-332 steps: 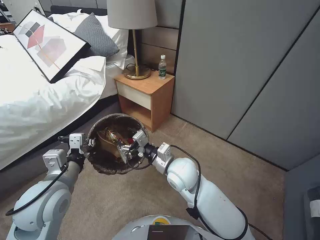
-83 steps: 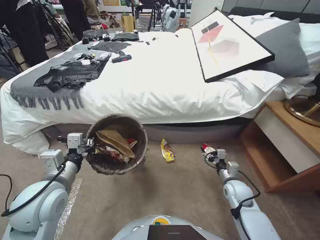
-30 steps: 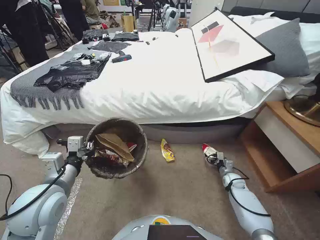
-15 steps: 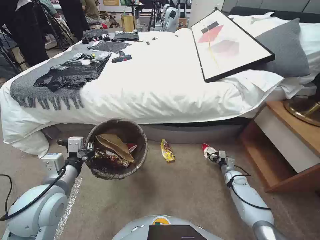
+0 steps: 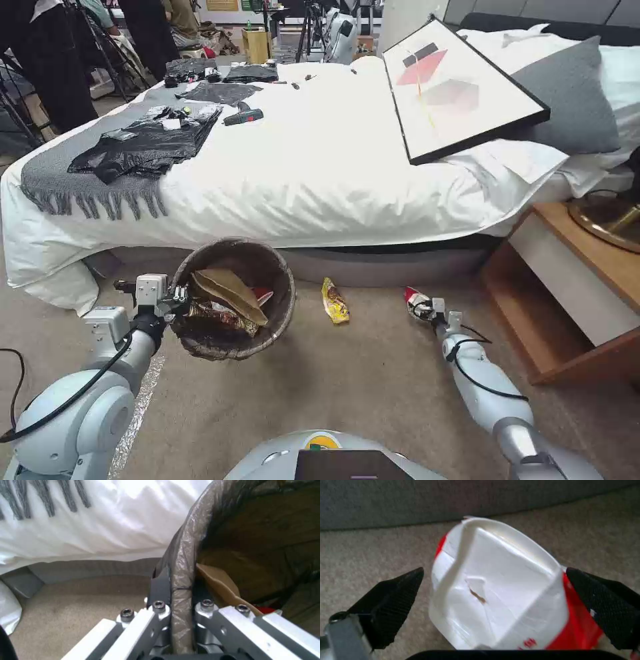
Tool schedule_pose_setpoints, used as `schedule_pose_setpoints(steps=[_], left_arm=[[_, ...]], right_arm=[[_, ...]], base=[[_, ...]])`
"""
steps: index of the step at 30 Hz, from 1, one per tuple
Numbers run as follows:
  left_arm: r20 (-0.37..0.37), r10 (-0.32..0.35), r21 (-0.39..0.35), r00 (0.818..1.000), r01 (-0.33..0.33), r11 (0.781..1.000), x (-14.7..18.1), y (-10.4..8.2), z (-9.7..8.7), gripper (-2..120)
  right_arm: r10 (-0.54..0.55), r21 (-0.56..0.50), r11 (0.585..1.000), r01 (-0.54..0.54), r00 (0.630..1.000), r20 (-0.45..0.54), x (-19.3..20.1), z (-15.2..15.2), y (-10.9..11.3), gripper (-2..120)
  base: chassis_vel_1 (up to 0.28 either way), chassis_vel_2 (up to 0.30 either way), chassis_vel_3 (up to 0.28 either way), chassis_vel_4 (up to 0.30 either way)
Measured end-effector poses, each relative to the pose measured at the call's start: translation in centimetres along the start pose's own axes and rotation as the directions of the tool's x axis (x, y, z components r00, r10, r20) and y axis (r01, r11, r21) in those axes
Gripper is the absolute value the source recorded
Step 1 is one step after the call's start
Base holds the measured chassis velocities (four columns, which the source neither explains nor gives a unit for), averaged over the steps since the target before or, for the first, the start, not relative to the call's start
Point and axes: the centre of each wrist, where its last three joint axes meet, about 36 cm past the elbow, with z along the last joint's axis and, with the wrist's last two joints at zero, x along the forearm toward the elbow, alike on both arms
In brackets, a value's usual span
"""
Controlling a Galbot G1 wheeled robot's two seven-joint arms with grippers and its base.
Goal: Pick up the trash bin, then pick up the garbage from the floor and place it into the trash bin.
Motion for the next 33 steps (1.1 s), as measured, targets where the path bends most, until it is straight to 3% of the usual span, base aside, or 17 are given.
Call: schedule_pose_setpoints(steps=[9,18,31,33], left_arm=[[0.0,-0.001,0.0,1.0,0.001,1.0,0.0,0.0,0.0,2],[-0.004,0.0,-0.006,1.0,0.0,1.0,0.1,0.2,0.0,2],[-0.004,0.002,-0.006,1.0,-0.002,1.0,0.0,0.1,0.0,2],[-0.004,0.002,-0.006,1.0,-0.002,1.0,0.0,0.1,0.0,2]], right_arm=[[-0.002,-0.018,1.0,0.002,1.0,-0.018,-0.9,-1.2,0.7,100],[0.002,-0.026,1.0,-0.004,0.999,-0.053,-0.5,0.1,0.7,98],[-0.012,-0.036,0.999,0.01,0.999,-0.053,0.0,1.3,1.4,48],[-0.013,-0.035,0.999,0.011,0.999,-0.051,0.0,1.2,1.5,46]], base=[[0.0,0.0,0.0,0.0],[0.0,0.0,0.0,0.0],[0.0,0.0,0.0,0.0],[0.0,0.0,0.0,0.0]])
